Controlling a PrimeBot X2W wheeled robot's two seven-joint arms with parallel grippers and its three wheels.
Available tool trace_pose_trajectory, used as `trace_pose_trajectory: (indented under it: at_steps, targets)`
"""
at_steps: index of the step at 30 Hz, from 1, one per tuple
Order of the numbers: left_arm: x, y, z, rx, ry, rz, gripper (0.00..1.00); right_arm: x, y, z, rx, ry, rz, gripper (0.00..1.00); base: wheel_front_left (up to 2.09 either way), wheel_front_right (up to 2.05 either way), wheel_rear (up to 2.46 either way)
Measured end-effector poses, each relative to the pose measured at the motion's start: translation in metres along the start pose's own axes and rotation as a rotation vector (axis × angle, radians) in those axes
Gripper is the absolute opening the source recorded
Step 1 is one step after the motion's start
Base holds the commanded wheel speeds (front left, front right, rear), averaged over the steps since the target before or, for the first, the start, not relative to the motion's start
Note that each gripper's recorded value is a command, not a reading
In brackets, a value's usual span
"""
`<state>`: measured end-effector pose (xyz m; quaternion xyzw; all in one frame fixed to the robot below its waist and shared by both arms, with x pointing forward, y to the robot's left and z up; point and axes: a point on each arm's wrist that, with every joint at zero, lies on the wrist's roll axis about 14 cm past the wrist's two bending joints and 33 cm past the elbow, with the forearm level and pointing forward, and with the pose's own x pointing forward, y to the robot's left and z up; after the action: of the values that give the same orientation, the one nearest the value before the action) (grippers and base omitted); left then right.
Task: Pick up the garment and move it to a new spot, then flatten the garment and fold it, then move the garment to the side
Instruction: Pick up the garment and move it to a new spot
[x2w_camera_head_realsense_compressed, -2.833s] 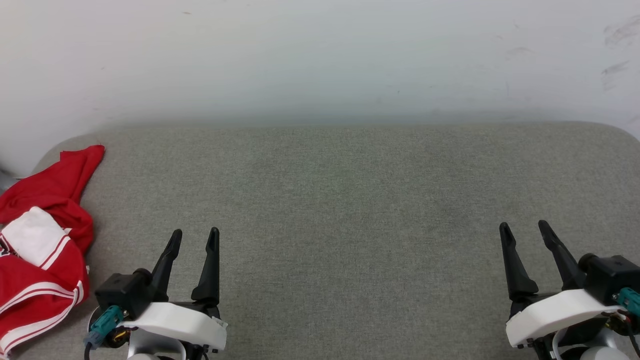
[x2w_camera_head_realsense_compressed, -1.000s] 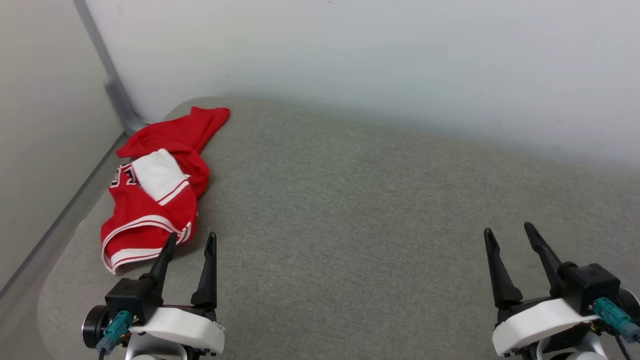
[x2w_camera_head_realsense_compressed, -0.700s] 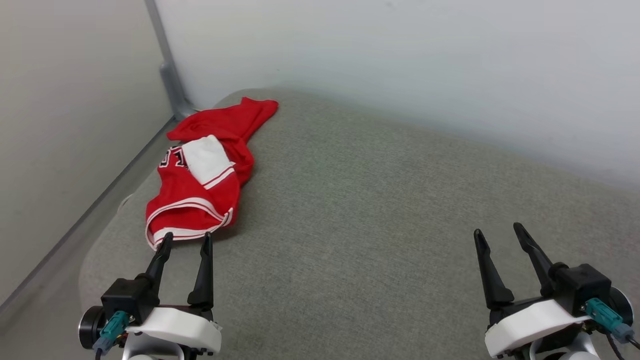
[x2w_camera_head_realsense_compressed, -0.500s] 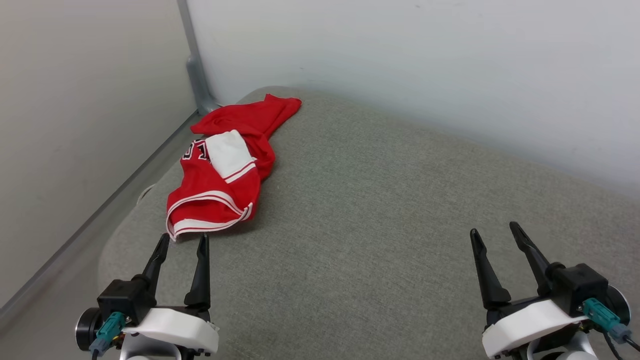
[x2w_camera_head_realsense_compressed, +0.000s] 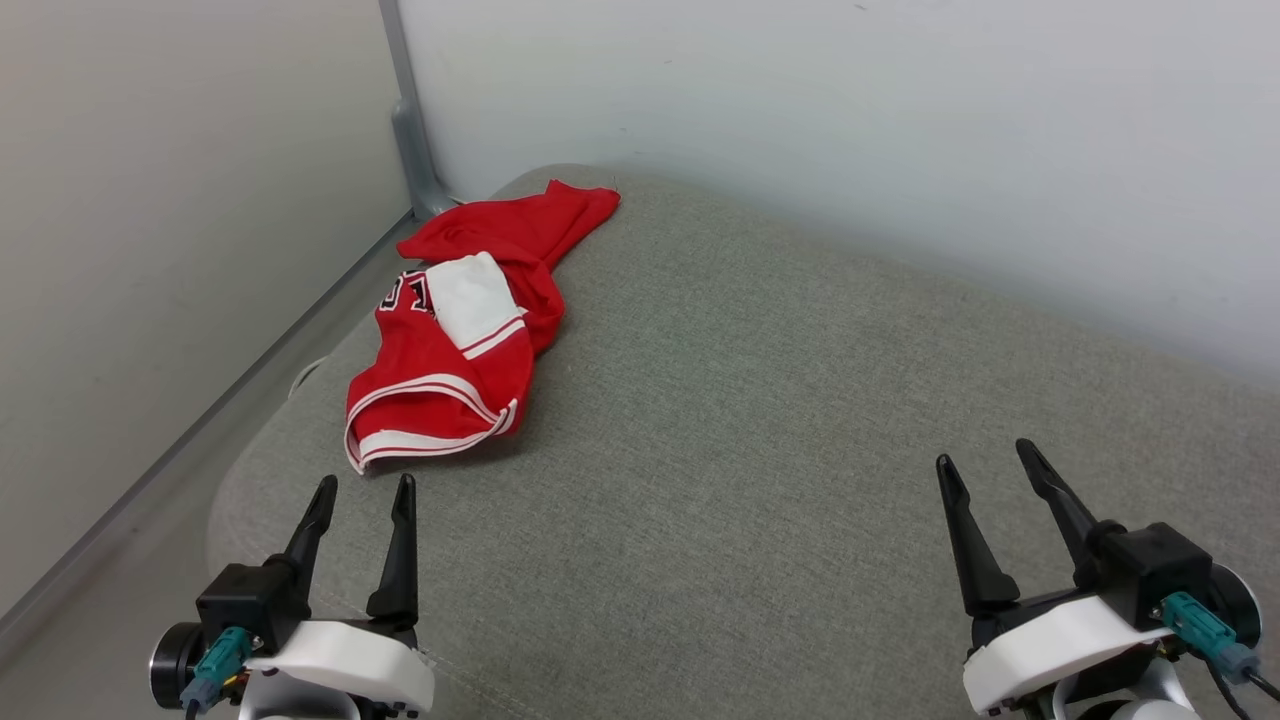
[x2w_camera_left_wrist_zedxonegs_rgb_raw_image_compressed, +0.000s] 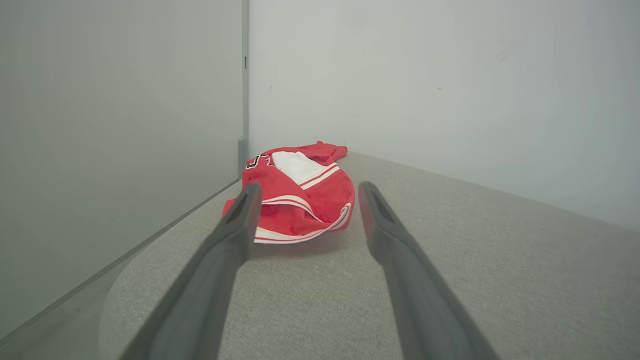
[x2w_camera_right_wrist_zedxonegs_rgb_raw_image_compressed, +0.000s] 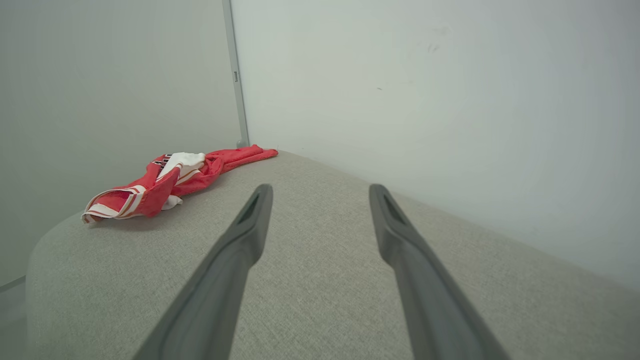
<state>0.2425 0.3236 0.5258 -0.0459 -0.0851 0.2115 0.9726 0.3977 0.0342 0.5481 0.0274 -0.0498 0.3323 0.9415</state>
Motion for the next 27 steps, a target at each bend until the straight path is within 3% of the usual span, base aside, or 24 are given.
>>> trace_pose_trajectory:
  at_steps: [6,16,20,27]
  targets:
    - [0.021,0.005,0.004,0.008,-0.004,0.009,1.00,0.007,-0.009,0.000,-0.010,0.004,-0.016,1.00,0.00,0.00,0.00]
    - [0.119,-0.002,0.016,0.015,0.025,-0.023,1.00,0.024,-0.046,-0.018,-0.024,0.048,-0.084,1.00,0.00,0.00,0.00]
    - [0.160,-0.007,0.003,0.017,0.158,-0.046,1.00,0.027,-0.066,-0.028,-0.027,0.064,-0.121,1.00,0.00,0.00,0.00]
    - [0.206,-0.009,-0.056,0.000,0.538,-0.044,1.00,0.030,-0.102,-0.055,-0.027,0.102,-0.185,1.00,0.00,0.00,0.00]
